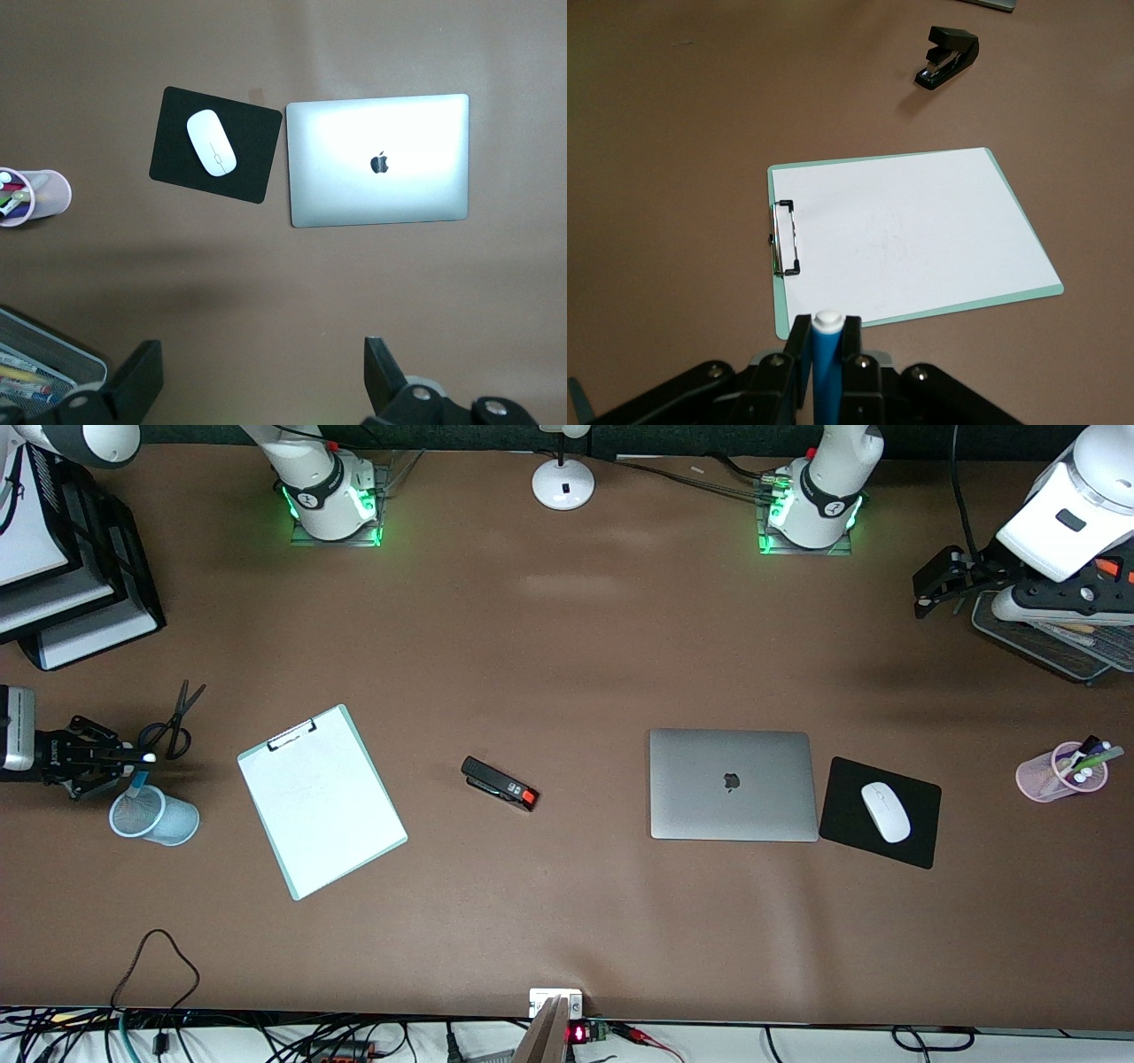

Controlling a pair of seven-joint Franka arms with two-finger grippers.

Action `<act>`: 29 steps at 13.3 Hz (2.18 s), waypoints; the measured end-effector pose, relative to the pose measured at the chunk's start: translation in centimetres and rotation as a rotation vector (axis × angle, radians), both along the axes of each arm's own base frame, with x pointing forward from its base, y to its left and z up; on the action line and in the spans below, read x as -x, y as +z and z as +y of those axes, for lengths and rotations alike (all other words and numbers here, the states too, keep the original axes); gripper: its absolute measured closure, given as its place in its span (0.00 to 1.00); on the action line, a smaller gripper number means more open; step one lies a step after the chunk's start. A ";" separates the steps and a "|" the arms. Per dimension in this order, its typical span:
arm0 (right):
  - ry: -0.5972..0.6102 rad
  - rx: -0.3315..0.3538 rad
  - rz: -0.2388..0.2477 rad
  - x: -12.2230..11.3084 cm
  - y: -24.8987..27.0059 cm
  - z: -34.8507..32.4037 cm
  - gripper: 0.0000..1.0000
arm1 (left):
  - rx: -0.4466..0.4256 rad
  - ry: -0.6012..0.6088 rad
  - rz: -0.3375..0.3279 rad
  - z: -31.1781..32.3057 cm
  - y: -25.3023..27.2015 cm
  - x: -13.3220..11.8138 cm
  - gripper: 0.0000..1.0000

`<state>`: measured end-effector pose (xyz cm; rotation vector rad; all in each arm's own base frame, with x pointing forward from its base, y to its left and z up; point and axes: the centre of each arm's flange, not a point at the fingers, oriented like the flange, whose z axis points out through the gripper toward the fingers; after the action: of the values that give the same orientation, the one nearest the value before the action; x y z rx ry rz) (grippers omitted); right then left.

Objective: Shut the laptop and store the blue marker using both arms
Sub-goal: 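Lower the marker into the grey cup and open the right gripper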

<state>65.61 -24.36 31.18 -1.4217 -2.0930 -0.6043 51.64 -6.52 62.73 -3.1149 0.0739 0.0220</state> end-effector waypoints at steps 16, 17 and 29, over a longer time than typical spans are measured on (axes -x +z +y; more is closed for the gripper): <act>0.056 0.003 -0.083 -2.9 -1.9 0.2 0.83 | 0.000 0.001 -0.002 0.0 0.0 0.0 0.00; 0.056 0.009 -0.097 -3.1 -1.9 0.0 0.83 | 0.000 0.001 -0.002 0.0 0.0 0.0 0.00; 0.027 0.011 -0.087 -2.6 -5.4 -1.9 0.77 | 0.000 -0.003 -0.001 -0.2 0.0 0.0 0.00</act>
<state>68.24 -26.30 25.80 -1.3933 -2.1826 -0.6554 51.65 -6.69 62.72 -3.1146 0.0787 0.0197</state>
